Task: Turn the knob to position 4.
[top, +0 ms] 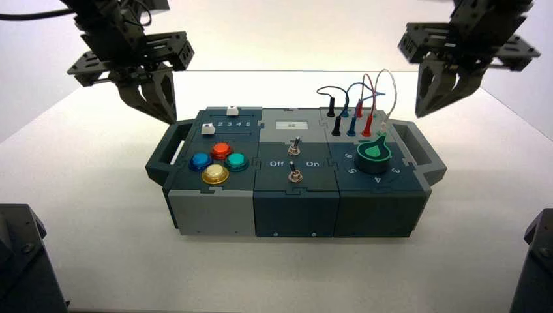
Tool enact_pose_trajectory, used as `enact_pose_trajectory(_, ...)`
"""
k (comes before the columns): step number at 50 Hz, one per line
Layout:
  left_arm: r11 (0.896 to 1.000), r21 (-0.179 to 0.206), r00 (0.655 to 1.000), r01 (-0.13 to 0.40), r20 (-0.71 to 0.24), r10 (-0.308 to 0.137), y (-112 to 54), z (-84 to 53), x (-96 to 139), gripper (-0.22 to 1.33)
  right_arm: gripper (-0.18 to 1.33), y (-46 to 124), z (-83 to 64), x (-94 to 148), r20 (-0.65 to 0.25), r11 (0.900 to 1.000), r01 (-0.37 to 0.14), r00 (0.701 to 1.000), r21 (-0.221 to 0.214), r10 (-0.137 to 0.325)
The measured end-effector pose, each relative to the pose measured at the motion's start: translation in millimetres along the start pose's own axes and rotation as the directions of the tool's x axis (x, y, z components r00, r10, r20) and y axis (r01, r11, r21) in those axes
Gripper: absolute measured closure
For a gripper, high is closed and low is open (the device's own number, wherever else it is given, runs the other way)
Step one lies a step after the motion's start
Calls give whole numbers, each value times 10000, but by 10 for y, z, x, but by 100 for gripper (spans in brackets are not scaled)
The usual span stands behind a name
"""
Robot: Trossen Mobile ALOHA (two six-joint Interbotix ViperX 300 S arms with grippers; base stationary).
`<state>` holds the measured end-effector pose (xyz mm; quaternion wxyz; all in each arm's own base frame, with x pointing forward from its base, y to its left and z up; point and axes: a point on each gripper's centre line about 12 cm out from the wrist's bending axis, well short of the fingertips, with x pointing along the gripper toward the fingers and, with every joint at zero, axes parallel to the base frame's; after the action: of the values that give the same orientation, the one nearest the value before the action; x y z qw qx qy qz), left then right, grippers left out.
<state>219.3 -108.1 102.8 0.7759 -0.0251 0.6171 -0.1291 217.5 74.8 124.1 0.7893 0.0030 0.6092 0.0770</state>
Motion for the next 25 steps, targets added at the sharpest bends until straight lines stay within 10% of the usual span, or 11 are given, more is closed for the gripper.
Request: enact_pose_trajectory(25, 9997, -126, 9969, -193, -764, 183, 5, 106, 251, 128, 129, 3, 31, 237, -365, 9998, 20, 9993, 215, -12)
